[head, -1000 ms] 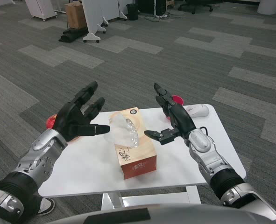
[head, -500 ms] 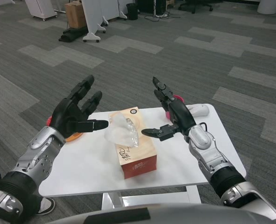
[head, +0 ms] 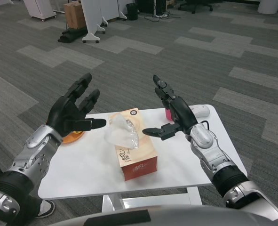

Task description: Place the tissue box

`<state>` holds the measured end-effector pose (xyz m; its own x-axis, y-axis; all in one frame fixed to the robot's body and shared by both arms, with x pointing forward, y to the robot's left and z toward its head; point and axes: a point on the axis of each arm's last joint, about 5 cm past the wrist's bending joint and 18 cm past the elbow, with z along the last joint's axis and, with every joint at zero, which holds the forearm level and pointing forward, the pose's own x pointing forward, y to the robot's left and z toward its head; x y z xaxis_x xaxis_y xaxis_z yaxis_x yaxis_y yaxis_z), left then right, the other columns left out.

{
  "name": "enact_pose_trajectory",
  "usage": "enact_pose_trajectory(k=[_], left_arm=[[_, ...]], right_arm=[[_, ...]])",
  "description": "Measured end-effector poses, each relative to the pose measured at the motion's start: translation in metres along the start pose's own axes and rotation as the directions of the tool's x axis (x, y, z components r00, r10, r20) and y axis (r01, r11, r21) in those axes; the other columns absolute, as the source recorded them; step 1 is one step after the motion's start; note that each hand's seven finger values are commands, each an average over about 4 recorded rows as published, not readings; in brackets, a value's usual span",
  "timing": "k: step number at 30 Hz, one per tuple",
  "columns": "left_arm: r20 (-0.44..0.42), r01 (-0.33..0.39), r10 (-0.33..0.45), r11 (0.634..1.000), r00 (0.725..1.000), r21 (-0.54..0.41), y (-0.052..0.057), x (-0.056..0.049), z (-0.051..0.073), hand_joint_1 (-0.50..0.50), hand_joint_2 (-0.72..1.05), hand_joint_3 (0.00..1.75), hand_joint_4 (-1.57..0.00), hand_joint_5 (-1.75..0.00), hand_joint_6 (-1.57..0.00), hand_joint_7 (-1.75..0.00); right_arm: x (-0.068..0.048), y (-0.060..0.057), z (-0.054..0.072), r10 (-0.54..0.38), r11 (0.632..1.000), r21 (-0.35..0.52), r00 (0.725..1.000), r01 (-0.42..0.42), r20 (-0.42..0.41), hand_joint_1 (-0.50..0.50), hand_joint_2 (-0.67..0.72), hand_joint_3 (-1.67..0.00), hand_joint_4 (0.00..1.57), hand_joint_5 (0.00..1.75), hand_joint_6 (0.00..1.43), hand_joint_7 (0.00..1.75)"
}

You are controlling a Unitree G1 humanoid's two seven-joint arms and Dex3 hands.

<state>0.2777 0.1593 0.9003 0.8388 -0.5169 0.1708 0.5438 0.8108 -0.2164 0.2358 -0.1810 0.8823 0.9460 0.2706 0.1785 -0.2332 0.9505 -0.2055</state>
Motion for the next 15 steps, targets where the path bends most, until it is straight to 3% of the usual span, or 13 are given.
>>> enact_pose_trajectory(k=[8, 15], left_arm=[[0.009, 0.01, -0.01, 1.0, 1.0, 0.01, -0.0005, 0.004, 0.0034, 0.5, 0.96, 0.09, 0.0, 0.0, 0.0, 0.0], [0.015, 0.007, -0.008, 1.0, 1.0, 0.025, -0.0021, 0.0058, 0.0037, 0.5, 0.96, 0.09, 0.0, 0.0, 0.0, 0.0]], right_arm=[[0.0003, 0.0004, 0.0001, -0.001, 1.0, 0.002, 1.0, 0.001, 0.001, -0.04, -0.16, -0.48, 0.0, 0.1, 0.0, 0.0], [0.0002, -0.0021, 0.0005, -0.014, 1.0, 0.001, 1.0, 0.014, 0.003, -0.08, -0.16, -0.48, 0.0, 0.1, 0.0, 0.0]])
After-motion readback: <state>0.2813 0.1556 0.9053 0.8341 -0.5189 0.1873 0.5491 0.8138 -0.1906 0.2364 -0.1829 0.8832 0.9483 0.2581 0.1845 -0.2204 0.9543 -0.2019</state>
